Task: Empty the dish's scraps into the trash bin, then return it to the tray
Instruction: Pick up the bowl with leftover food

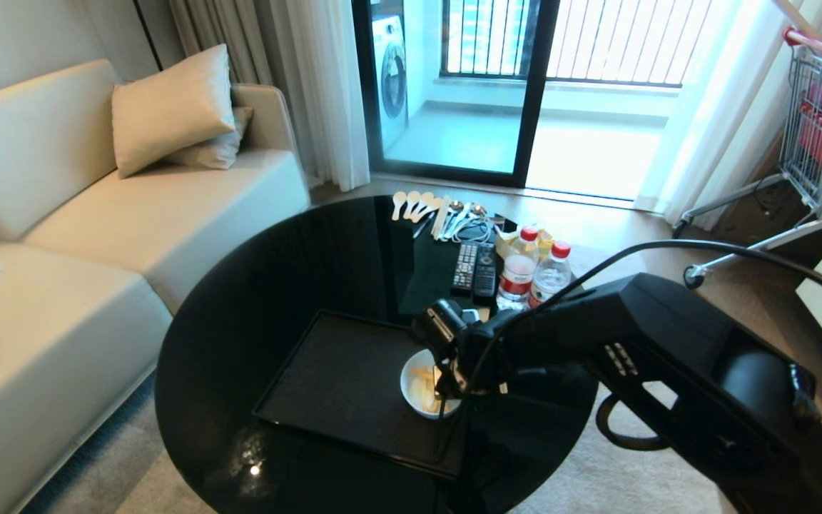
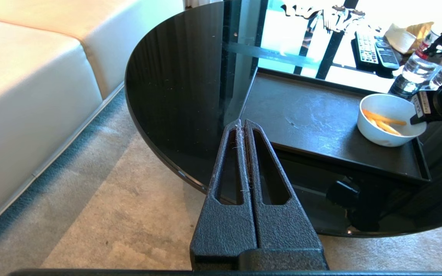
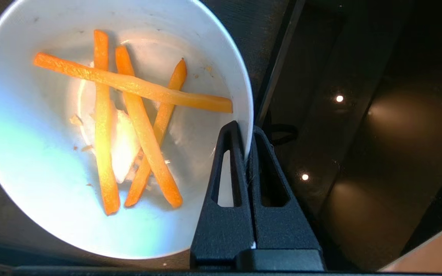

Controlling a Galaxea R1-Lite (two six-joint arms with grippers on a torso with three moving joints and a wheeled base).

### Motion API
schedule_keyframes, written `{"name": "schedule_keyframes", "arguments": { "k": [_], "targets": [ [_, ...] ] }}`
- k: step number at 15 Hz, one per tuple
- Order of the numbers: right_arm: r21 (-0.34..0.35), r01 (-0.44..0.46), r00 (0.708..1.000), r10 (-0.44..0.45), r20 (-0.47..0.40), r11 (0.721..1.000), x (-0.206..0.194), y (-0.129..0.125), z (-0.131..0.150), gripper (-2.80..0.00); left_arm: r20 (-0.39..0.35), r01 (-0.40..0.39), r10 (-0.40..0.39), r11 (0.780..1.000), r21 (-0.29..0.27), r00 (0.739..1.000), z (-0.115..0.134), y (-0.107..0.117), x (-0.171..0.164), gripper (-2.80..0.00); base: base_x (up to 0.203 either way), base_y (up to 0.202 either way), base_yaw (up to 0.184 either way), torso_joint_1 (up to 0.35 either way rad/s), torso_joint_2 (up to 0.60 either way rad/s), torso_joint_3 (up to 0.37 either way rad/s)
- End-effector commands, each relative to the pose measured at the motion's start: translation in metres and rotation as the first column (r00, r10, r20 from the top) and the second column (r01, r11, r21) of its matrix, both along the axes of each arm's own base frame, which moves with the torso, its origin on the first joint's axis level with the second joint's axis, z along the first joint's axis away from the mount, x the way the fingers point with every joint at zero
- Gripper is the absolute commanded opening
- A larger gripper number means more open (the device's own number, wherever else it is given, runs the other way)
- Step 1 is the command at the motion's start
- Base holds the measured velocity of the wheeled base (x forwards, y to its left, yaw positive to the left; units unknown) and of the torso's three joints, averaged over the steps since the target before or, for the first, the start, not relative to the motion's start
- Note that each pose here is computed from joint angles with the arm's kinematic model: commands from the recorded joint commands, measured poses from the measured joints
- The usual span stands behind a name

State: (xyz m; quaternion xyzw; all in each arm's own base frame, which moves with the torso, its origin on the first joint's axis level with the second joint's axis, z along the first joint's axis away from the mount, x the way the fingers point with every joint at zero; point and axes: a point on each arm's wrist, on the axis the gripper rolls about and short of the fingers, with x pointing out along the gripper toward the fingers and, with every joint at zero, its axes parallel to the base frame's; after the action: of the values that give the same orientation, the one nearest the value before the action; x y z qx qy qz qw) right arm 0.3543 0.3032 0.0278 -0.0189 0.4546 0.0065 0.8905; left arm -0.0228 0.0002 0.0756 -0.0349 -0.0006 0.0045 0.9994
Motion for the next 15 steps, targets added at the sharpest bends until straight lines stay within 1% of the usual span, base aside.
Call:
{"name": "schedule_keyframes", "arguments": {
  "k": [1, 4, 7, 11, 15],
  "targets": [
    [0.019, 0.025, 1.000, -0.025, 0.009, 1.000, -0.001, -0.004, 0.014, -2.80, 0.001, 0.000, 0.000, 1.000, -0.001, 1.000, 0.000, 0.000, 0.000, -2.80, 0.000, 0.000, 0.000, 0.000, 0.00, 0.000],
    [0.041, 0.096, 0.995, -0.095, -0.011, 0.995, -0.002, -0.015, 0.029, -2.80, 0.001, 0.000, 0.000, 1.000, -0.001, 1.000, 0.000, 0.000, 0.000, -2.80, 0.000, 0.000, 0.000, 0.000, 0.00, 0.000],
    [0.063, 0.182, 0.983, -0.180, -0.035, 0.981, -0.002, -0.029, 0.043, -2.80, 0.001, 0.000, 0.000, 1.000, -0.001, 1.000, 0.000, 0.000, 0.000, -2.80, 0.000, 0.000, 0.000, 0.000, 0.00, 0.000],
    [0.110, 0.289, 0.957, -0.285, -0.052, 0.951, -0.004, -0.045, 0.066, -2.80, 0.001, 0.000, 0.000, 1.000, -0.001, 1.000, 0.000, 0.000, 0.000, -2.80, 0.000, 0.000, 0.000, 0.000, 0.00, 0.000],
    [0.164, 0.367, 0.930, -0.364, -0.050, 0.916, -0.014, -0.064, 0.100, -2.80, 0.001, 0.000, 0.000, 1.000, -0.001, 1.000, 0.000, 0.000, 0.000, -2.80, 0.000, 0.000, 0.000, 0.000, 0.00, 0.000]
  ]
}}
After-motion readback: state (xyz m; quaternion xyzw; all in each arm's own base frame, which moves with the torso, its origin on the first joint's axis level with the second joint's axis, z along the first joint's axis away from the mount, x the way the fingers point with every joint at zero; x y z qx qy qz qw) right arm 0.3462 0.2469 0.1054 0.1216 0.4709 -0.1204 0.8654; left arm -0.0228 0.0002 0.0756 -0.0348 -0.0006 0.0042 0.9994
